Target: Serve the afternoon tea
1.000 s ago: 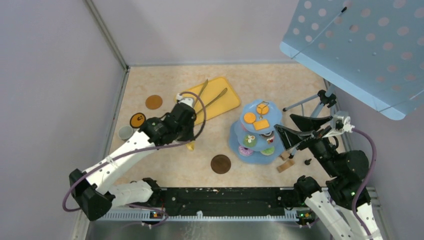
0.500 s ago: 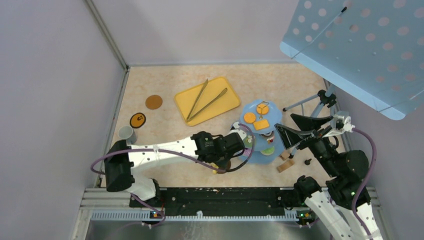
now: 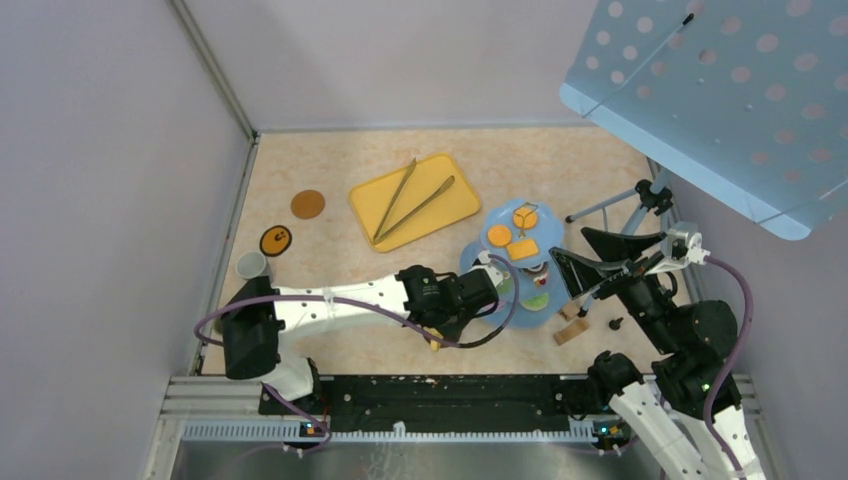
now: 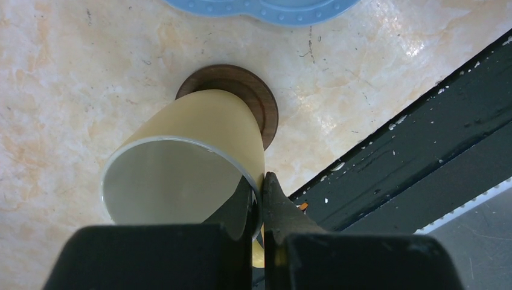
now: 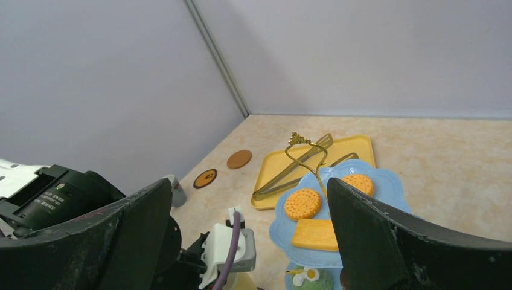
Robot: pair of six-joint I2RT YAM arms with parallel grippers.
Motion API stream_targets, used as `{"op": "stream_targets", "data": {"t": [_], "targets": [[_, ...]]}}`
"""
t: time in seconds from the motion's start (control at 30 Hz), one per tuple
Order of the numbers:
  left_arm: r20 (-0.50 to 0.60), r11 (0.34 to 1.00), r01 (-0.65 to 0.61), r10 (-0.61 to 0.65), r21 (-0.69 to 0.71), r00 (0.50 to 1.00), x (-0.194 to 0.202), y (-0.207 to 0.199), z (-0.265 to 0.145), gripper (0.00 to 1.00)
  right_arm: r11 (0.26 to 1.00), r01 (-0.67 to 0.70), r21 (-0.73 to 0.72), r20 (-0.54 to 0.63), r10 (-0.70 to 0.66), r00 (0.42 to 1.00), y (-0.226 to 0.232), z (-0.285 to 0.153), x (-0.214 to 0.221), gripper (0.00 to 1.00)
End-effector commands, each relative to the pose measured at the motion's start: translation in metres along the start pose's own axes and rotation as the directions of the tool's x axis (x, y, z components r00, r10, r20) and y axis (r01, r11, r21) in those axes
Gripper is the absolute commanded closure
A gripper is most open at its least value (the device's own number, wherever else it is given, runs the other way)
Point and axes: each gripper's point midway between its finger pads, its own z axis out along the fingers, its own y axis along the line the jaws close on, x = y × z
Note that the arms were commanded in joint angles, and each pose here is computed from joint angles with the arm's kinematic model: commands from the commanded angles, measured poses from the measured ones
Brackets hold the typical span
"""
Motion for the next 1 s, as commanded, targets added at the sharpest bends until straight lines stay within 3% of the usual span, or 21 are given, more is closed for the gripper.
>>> {"op": "stream_targets", "data": {"t": [0.0,0.47,0.7,0.83,0.97], "targets": [[0.08,0.999,-0.004,0.001,0.04,0.997,-0.024,-0.01,-0.006,1.0,1.0,0.0,0.006,0.021,0.0,1.0,0.0,0.002,-0.006,0.03],[0.047,0.999,-0.027,0.025,0.033,0.999,-0.019,-0.01,0.002,1.0,1.0,-0.001,0.006,0.019,0.001,1.0,-0.001,0.001,-0.004,0.03],[0.109,0.999,-0.004,0.008,-0.034,0.994,-0.033,0.006,-0.021,0.6,1.0,-0.003,0.007,0.016,0.003,1.0,-0.001,0.001,-0.003,0.03],[0.282,0.999,0.014,-0.001,-0.044,0.959,-0.062,0.022,-0.069,0.46,1.0,-0.001,0.007,0.019,0.001,1.0,-0.002,0.002,-0.003,0.03],[0.495,0.993,0.11,-0.073,-0.046,0.866,-0.085,0.064,-0.122,0.36,1.0,-0.004,0.005,0.018,0.004,1.0,-0.002,0.004,-0.002,0.03]]}}
